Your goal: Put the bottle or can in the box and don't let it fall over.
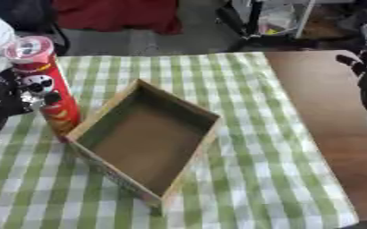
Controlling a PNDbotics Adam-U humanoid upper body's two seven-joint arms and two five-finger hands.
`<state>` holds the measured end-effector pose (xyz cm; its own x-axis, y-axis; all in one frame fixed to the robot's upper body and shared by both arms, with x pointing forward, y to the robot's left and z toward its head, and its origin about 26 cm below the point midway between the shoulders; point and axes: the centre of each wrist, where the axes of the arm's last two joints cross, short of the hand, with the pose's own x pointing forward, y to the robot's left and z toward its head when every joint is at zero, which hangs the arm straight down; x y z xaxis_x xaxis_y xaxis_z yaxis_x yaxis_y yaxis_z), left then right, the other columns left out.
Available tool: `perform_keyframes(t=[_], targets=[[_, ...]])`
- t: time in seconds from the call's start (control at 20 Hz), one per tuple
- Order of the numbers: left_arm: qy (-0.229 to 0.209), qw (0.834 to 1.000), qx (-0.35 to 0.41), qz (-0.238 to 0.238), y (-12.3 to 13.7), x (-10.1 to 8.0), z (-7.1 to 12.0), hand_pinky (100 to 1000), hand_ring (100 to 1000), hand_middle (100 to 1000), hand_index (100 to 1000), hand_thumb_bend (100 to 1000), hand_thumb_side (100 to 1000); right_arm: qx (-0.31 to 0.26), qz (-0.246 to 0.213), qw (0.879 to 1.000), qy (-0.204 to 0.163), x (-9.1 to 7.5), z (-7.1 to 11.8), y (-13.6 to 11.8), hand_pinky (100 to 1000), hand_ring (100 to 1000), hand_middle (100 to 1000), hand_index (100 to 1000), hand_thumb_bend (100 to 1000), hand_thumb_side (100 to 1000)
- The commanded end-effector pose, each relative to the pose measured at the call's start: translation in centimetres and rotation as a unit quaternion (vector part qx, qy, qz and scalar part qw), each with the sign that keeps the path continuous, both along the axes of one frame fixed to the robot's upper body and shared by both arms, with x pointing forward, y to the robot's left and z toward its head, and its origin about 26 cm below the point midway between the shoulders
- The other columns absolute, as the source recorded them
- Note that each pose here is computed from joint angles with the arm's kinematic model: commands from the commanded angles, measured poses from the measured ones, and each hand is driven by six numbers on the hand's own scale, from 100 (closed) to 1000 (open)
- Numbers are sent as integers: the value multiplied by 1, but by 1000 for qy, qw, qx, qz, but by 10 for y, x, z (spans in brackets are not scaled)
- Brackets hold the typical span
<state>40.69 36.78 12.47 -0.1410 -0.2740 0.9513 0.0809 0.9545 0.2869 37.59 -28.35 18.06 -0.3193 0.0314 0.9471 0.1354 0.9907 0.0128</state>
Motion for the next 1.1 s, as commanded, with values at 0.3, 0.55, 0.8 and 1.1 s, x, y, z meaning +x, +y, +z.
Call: perform_keyframes(t=[0.3,0.55,0.8,1.1], targets=[[-21,1000,2,-5,-4,7,15,1000,892,832,825,944,185,-7,2,1000,-16,1,11,0,836,851,846,861,336,676],[-21,1000,0,-10,-8,9,15,1000,887,829,822,942,175,-7,4,1000,-16,1,11,1,837,851,846,861,335,677],[-19,1000,-1,-12,-12,11,14,1000,858,814,809,918,132,-6,4,1000,-16,1,11,1,837,851,846,861,333,677],[-13,1000,-4,-8,-13,12,12,1000,767,753,771,797,100,-5,3,1000,-15,1,10,1,837,851,846,861,331,678]])
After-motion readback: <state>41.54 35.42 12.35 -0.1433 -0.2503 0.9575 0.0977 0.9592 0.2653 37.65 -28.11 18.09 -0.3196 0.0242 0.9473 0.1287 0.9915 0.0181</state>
